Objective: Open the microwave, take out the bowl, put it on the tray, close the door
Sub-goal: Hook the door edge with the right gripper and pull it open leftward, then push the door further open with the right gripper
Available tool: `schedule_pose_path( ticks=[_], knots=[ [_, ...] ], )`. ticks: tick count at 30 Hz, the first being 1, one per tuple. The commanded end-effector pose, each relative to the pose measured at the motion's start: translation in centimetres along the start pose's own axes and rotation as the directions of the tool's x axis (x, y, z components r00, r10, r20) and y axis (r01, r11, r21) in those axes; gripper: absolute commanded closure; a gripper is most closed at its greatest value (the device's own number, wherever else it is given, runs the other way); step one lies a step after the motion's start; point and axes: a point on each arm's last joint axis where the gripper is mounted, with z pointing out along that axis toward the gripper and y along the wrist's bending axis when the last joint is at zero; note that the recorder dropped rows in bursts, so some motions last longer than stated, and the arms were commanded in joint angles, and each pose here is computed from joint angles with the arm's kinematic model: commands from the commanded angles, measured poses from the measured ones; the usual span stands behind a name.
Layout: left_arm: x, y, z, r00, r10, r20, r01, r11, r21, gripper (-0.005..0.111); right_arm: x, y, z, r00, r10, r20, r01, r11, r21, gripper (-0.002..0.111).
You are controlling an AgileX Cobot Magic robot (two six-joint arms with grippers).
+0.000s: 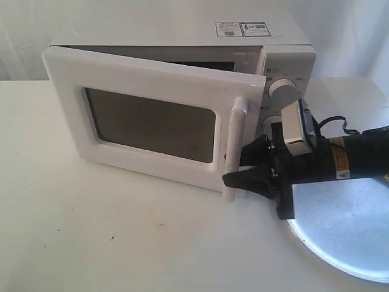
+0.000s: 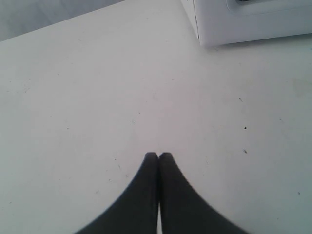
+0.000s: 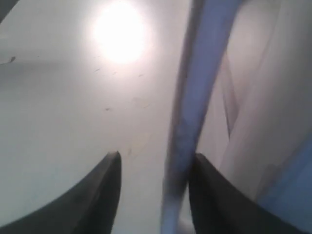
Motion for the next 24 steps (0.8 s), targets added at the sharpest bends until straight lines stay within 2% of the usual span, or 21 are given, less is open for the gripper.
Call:
schedule_pose_path(
  ticks=[1, 7, 11, 13, 17, 20, 21, 23, 24],
  knots=[
    [-0.1, 0.0, -0.1, 1.0, -0.008, 0.007, 0.008, 1.0, 0.004, 0.107, 0.1, 0.8, -1.8, 0.988, 0.144, -0.055, -0.146, 0.989, -0.033, 0.071],
    [-0.1, 0.0, -0.1, 1.0, -0.008, 0.007, 0.008, 1.0, 0.004, 0.107, -0.5, 0.8, -2.3, 0.988, 0.144, -0.05, -0.145, 0.989, -0.015, 0.079],
    [-0.1, 0.0, -0.1, 1.0, -0.008, 0.007, 0.008, 1.0, 0.004, 0.107, -1.3, 1.0, -2.5, 0.982, 0.185, -0.046, -0.185, 0.983, -0.005, 0.097],
    [-0.1, 0.0, -0.1, 1.0, -0.008, 0.007, 0.008, 1.0, 0.004, 0.107, -2.6, 1.2, -2.9, 0.989, 0.145, -0.039, -0.145, 0.989, 0.009, 0.107],
    [-0.1, 0.0, -0.1, 1.0, -0.008, 0.007, 0.008, 1.0, 0.004, 0.107, -5.8, 2.3, -3.6, 0.999, 0.04, -0.005, -0.039, 0.998, 0.042, 0.108],
    [-0.1, 0.0, -0.1, 1.0, -0.008, 0.007, 0.008, 1.0, 0.004, 0.107, -9.5, 3.0, -4.9, 0.993, -0.028, 0.115, 0.01, 0.988, 0.152, 0.108],
    [-0.1, 0.0, -0.1, 1.0, -0.008, 0.007, 0.008, 1.0, 0.004, 0.107, -11.4, 3.2, -5.7, 0.976, -0.032, 0.215, -0.017, 0.975, 0.221, 0.108],
    [-0.1, 0.0, -0.1, 1.0, -0.008, 0.007, 0.008, 1.0, 0.004, 0.107, -13.2, 3.2, -6.6, 0.942, -0.052, 0.331, -0.05, 0.955, 0.292, 0.108],
    [-0.1, 0.0, -0.1, 1.0, -0.008, 0.007, 0.008, 1.0, 0.004, 0.107, -13.3, 3.0, -6.7, 0.941, -0.049, 0.335, -0.067, 0.943, 0.325, 0.108]
  ],
)
